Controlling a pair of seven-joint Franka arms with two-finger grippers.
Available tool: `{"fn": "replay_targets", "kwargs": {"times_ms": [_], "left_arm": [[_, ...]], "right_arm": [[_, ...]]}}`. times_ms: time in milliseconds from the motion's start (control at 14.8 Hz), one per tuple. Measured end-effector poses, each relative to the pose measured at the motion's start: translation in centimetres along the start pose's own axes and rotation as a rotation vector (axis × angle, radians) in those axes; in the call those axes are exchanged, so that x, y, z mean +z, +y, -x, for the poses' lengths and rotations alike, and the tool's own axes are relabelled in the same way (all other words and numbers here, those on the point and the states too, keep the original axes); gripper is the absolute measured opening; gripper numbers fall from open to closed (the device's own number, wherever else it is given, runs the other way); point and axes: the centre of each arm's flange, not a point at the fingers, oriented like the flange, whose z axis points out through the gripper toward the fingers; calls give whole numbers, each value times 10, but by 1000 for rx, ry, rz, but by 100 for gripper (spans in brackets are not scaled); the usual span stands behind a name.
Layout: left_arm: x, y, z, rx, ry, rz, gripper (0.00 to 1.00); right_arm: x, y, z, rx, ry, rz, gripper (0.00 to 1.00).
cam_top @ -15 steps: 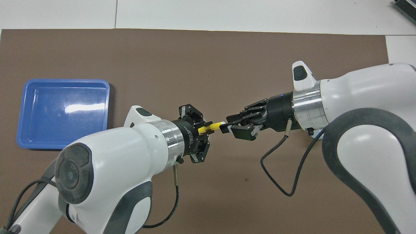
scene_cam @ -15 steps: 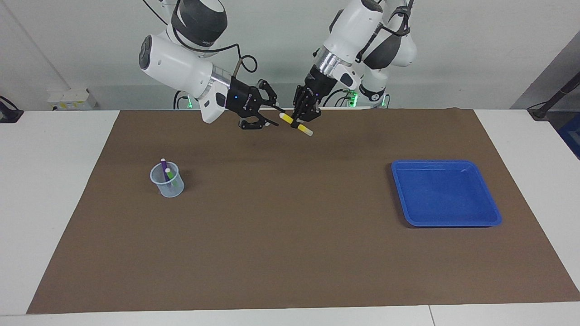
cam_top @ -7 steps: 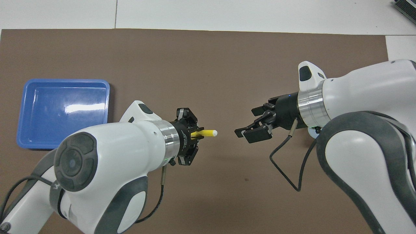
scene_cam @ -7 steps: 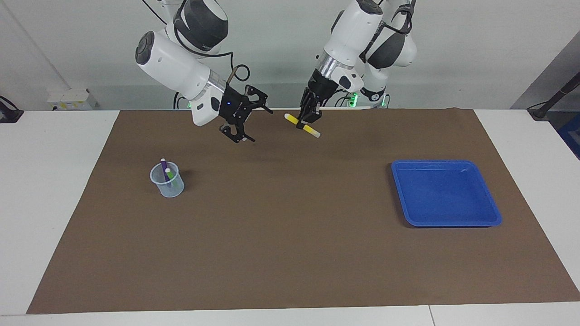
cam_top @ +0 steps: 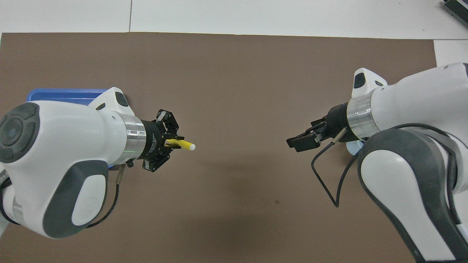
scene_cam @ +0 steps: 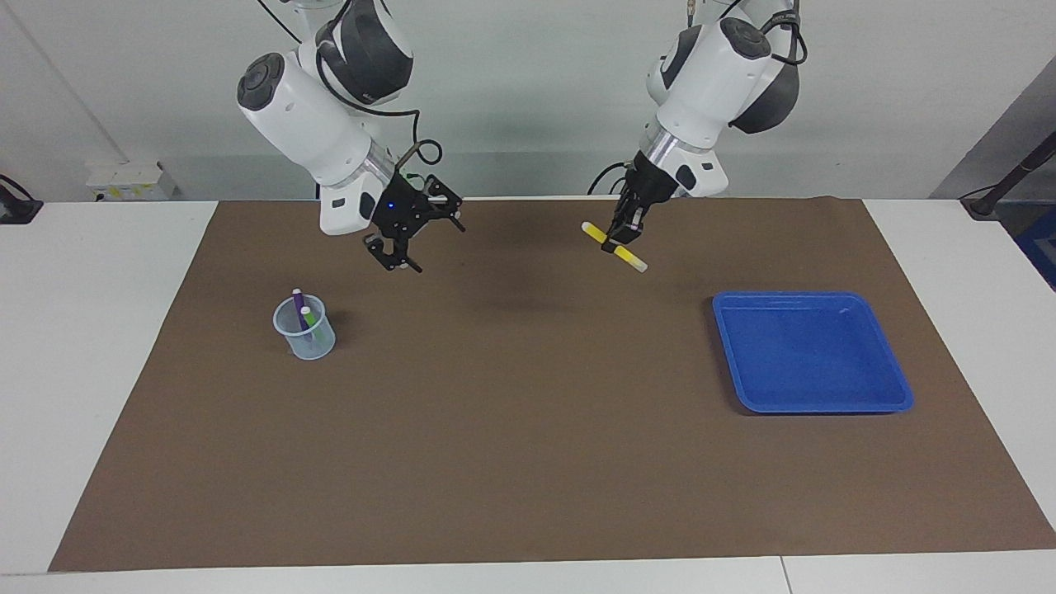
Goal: Right arm passes pens to left for tray arrangement
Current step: 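Move the yellow pen over the tray with the left gripper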
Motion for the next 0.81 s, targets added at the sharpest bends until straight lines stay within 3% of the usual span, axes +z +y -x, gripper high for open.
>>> {"fn": "replay_targets", "kwargs": {"times_ms": [473, 811], "left_arm": [[-39, -36, -142, 445, 30, -122, 19], [-55, -65, -212, 770, 74, -196, 19]], "right_arm": [[-13, 57, 25, 74, -82, 145, 100], [-14, 81, 37, 86, -127, 219, 100]]}}
